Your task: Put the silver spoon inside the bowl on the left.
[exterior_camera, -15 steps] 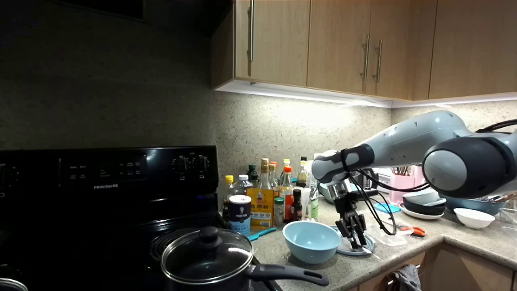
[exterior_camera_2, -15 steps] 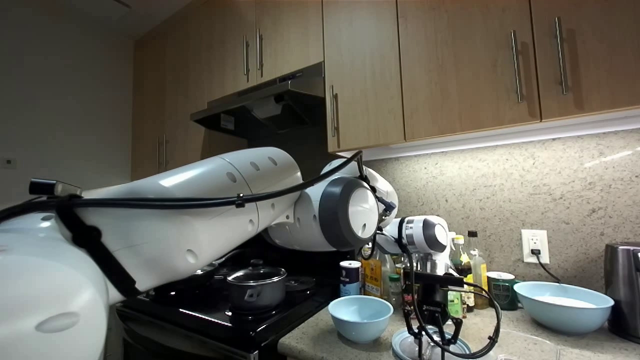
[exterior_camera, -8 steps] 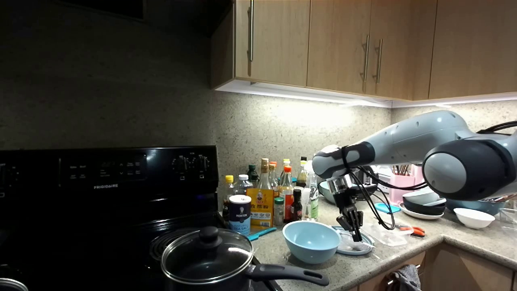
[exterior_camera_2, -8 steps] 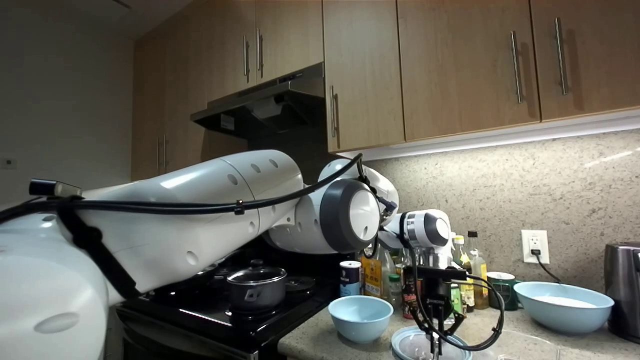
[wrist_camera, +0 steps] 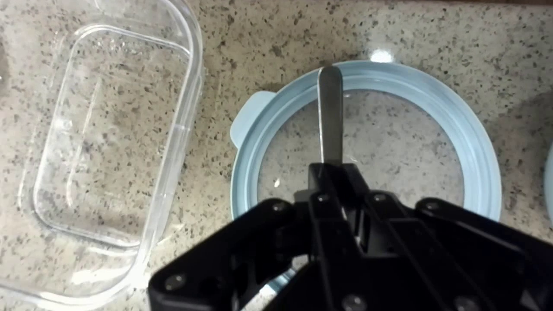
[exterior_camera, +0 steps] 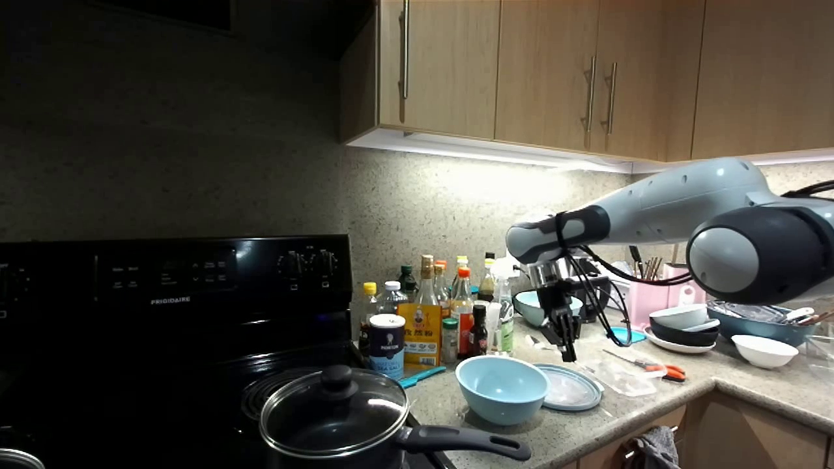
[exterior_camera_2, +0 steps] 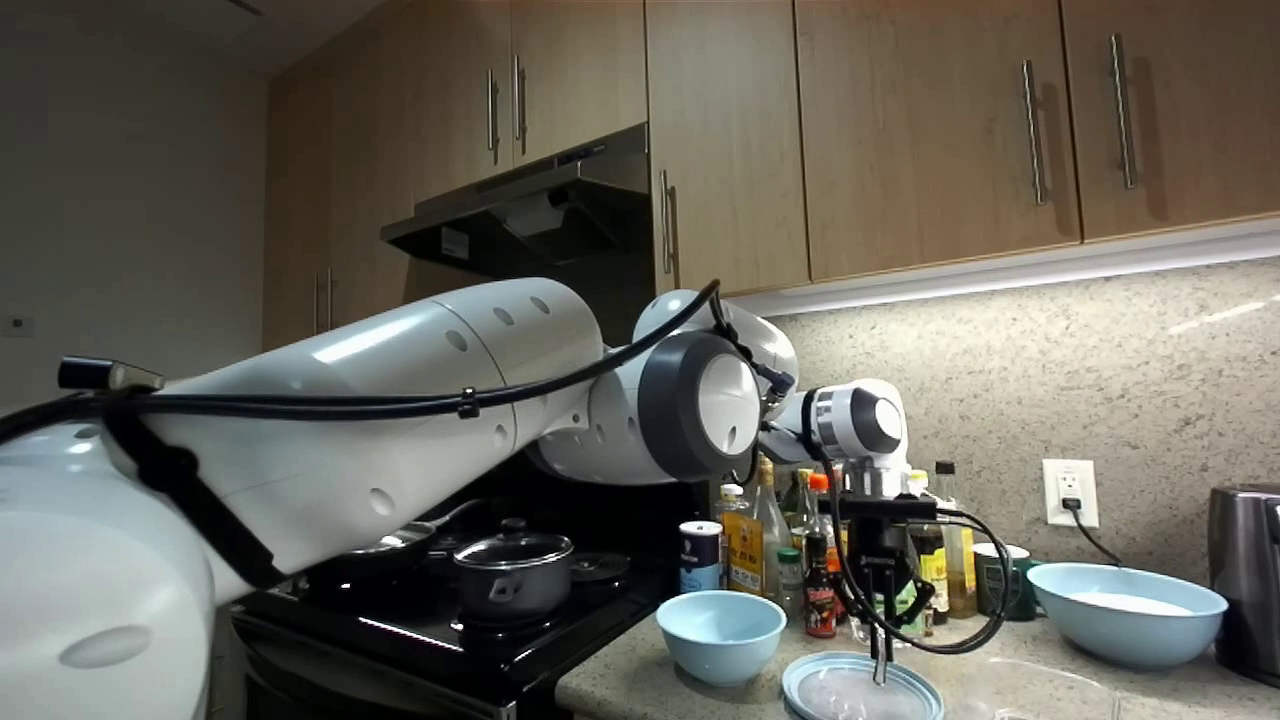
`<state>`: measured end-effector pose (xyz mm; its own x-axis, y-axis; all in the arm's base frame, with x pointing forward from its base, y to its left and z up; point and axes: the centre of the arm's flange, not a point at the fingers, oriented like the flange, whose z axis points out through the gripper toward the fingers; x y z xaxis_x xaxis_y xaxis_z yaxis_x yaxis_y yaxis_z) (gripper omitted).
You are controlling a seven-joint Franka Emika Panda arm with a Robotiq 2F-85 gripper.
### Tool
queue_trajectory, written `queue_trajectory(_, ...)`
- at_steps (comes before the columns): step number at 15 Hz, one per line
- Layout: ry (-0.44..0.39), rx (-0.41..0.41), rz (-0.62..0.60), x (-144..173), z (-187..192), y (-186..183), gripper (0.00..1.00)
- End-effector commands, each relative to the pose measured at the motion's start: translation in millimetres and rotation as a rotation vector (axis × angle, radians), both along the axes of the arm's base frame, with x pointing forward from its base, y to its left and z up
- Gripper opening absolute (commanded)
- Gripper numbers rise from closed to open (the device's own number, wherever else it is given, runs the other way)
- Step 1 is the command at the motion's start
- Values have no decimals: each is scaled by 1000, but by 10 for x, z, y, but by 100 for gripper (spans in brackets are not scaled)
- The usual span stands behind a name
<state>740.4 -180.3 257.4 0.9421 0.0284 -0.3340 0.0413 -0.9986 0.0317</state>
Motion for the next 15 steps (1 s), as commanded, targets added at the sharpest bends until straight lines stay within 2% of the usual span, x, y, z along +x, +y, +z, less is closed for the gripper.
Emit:
queue_trajectory(1,-37,-10,5,-488,430,379,3)
queue_trajectory(7,-6,-55,77,-589,817,994,3)
queue_trajectory(12,118,-35,163,-882,758,1282,3)
queue_trajectory(14,126,-17,147,-973,720,1254,3)
queue_trajectory(15,112,-20,144,-452,704,1309,11)
